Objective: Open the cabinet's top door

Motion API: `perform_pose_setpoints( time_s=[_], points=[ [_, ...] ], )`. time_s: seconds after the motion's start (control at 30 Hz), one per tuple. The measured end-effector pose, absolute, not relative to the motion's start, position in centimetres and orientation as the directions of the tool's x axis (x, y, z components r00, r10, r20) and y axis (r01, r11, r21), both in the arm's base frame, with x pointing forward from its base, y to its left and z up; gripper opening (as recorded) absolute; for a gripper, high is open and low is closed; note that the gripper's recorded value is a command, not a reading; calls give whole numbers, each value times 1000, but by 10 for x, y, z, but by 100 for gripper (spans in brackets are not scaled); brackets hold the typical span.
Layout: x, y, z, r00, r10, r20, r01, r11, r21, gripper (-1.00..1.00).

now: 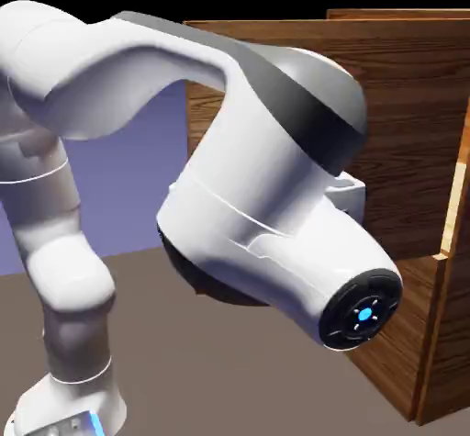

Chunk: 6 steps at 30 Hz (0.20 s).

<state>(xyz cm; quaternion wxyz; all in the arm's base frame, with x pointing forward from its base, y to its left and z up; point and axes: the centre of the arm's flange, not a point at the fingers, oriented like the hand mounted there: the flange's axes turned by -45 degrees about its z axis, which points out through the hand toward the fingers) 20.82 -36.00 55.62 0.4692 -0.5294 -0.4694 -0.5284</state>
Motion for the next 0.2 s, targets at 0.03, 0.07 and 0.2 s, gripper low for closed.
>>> perform_pose_setpoints(
  time_s=[0.03, 0.07, 0.2],
  points=[
    [209, -361, 556, 0, 0, 1000, 993, -115, 0, -100],
    [210, -363, 555, 1, -2, 1000, 994, -112, -1, -100],
    [212, -374, 555, 1, 0, 1000, 997, -82, -1, -100]
  ],
)
